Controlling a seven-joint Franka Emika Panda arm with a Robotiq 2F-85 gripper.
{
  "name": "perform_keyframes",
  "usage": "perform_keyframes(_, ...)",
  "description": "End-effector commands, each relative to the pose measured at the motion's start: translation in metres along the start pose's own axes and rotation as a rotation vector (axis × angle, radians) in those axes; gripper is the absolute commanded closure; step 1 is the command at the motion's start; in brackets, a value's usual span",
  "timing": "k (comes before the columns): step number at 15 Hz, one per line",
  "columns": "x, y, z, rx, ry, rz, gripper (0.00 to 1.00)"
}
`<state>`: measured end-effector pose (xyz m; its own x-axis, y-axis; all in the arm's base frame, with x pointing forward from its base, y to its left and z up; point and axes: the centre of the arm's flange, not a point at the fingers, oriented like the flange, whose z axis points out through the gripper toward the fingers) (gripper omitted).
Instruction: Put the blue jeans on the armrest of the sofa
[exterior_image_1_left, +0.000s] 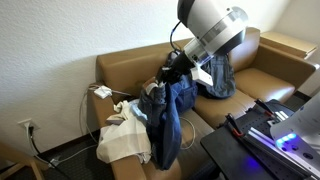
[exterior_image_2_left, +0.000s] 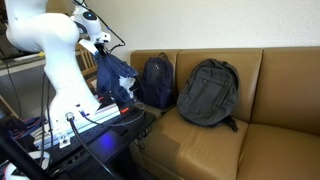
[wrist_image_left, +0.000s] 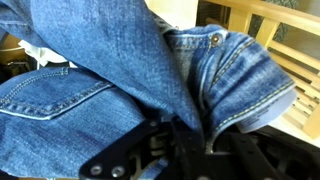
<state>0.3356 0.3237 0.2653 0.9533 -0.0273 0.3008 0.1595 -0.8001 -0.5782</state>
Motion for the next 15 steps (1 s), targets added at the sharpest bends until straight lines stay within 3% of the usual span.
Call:
perform_keyframes(1, -0.001, 0.001, 0.001, -0.003, -0.005, 0.006, 0.79)
perform_keyframes(2, -0.002, 0.003, 0.002, -0.007, -0.009, 0.01, 0.79)
perform_keyframes(3, -0.003, 0.005, 0.004, -0.009, -0.014, 0.013, 0.95)
perform_keyframes(4, -0.007, 0.007, 0.013, -0.061, -0.024, -0.005, 0.95)
perform_keyframes(5, -0.014, 0.006, 0.017, -0.095, 0.04, -0.099, 0.95)
perform_keyframes(8, -0.03, 0.003, 0.017, -0.164, 0.075, -0.224, 0.95)
perform_keyframes(15, -0.049, -0.041, -0.037, -0.117, 0.246, -0.417, 0.95)
